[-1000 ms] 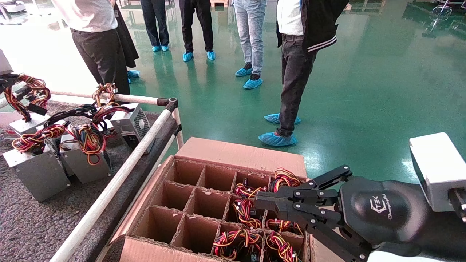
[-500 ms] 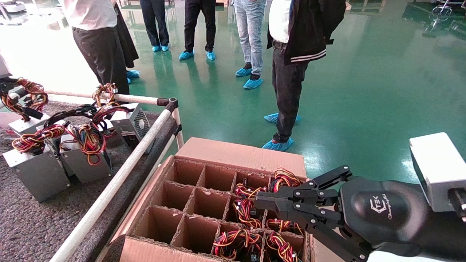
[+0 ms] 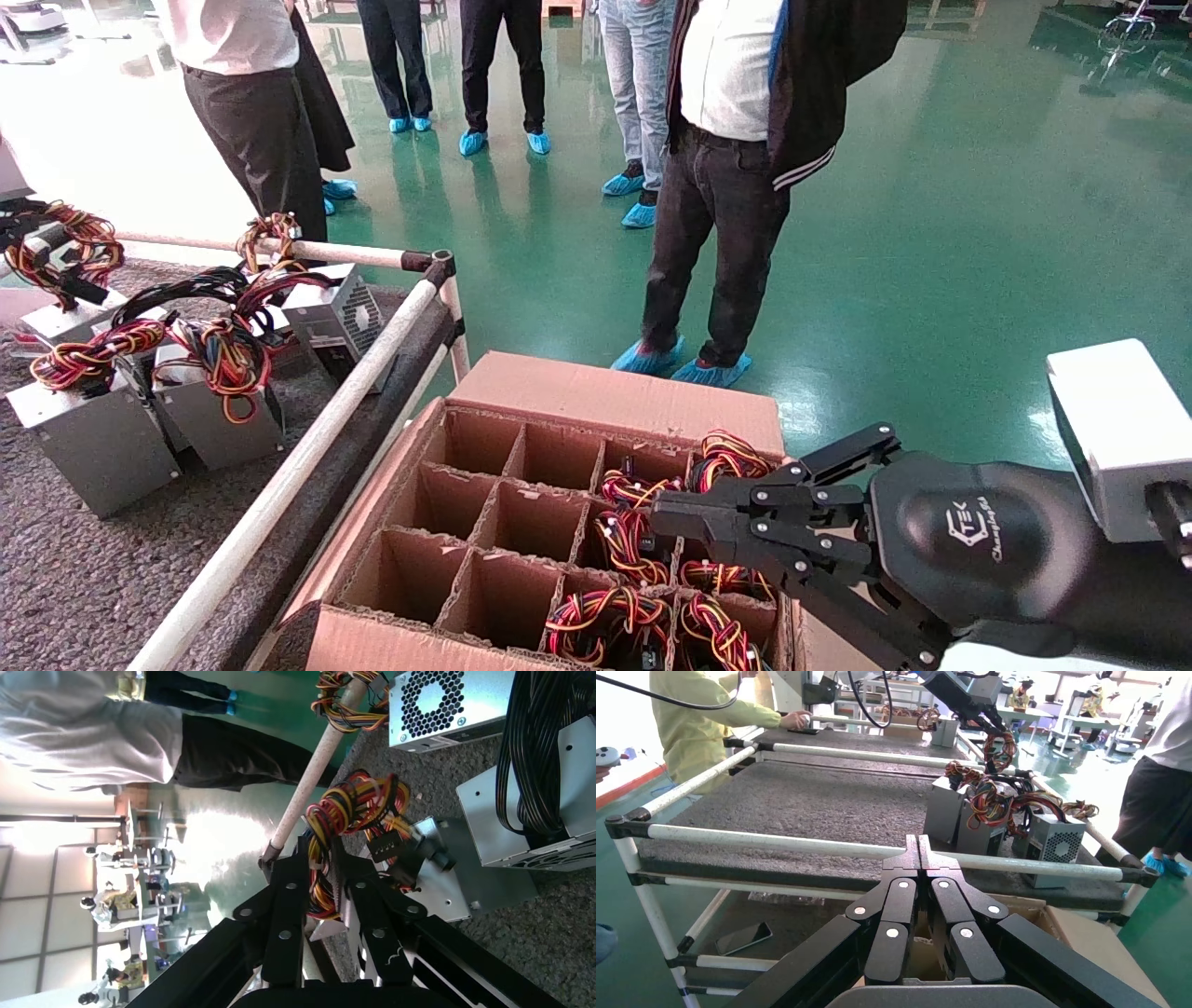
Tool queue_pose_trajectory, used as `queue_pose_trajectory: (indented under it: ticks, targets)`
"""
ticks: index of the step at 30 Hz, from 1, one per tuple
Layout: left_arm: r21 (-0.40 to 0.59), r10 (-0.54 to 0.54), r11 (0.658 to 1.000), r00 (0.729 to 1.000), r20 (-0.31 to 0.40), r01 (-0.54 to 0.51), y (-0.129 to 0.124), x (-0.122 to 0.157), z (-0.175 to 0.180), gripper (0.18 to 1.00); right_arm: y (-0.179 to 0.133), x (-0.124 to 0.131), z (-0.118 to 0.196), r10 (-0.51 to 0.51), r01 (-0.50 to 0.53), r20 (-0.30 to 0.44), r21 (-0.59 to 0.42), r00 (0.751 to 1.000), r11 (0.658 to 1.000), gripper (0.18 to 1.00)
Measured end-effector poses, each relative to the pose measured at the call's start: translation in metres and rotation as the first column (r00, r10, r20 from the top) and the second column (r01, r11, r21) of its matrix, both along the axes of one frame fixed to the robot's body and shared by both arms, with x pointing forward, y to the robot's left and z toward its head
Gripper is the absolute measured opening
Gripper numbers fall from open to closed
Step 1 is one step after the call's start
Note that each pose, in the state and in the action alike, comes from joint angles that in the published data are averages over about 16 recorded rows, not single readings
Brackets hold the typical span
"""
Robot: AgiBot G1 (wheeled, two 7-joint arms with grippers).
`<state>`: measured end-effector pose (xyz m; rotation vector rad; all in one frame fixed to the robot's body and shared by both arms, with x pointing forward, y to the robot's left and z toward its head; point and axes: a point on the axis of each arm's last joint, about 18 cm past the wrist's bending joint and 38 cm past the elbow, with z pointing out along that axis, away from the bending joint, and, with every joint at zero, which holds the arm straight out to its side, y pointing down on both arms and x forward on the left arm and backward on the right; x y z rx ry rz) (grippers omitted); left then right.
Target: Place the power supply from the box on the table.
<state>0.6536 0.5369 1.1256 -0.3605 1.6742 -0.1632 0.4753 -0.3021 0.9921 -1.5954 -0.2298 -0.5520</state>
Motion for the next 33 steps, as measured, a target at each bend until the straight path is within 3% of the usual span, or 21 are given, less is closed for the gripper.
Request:
queue_pose_trajectory:
  ticks: [12,33]
  targets:
    - [0.002,-0.004,1.0,1.0,-0.008,0.004,-0.003,0.001,0.002,0.29,0.0,0.0,0.0,0.0,0.0,0.0,0.0,1.0,1.0,0.193]
    - [-0.009,-0.101,0.995,0.993,0.058,0.102,-0.032,0.002,0.029,0.724,0.0,0.0,0.0,0.0,0.0,0.0,0.0,1.0,1.0,0.193]
